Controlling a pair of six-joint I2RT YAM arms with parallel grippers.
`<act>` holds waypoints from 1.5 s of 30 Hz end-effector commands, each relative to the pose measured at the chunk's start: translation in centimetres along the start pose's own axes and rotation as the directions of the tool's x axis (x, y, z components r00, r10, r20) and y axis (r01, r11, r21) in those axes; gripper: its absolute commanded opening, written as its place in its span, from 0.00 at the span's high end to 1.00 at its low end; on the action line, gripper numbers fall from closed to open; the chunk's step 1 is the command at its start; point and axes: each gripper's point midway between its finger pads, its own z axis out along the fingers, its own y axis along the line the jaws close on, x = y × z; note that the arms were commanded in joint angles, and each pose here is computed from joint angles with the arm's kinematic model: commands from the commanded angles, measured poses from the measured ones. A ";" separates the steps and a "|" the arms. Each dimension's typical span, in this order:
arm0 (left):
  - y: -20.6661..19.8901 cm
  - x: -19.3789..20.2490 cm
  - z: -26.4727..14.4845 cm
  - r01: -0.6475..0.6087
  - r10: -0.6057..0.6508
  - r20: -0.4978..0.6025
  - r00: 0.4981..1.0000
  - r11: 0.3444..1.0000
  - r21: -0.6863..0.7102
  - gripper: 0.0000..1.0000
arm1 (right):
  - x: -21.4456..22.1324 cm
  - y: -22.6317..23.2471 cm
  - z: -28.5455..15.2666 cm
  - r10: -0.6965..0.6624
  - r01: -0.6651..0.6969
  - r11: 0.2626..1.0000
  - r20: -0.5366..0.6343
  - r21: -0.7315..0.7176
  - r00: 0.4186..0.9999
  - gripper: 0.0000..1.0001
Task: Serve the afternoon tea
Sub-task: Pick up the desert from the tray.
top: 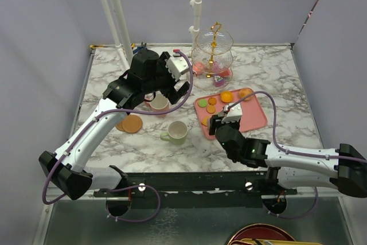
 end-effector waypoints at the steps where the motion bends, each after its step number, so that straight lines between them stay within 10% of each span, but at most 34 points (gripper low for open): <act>1: -0.3 -0.9 -0.7 -0.013 0.013 0.036 0.999 1.000 0.010 0.01 | 1.1 0.0 0.3 0.029 -0.029 0.999 -0.005 0.031 1.000 0.37; 22: -0.5 -1.3 -1.1 -0.006 0.005 0.051 0.999 1.000 0.013 0.01 | 4.0 -0.7 1.3 0.053 -0.052 0.994 -0.009 0.100 0.999 0.41; 31: -0.5 -1.2 -1.0 -0.008 0.007 0.049 0.999 1.000 0.014 0.01 | 1.1 -1.8 0.4 0.069 -0.076 0.995 0.090 0.069 0.994 0.61; 45: 0.1 -1.5 -0.9 -0.002 0.003 0.048 0.999 1.000 -0.008 0.01 | -10.6 -2.2 2.7 0.119 -0.100 0.992 0.276 -0.081 0.954 0.63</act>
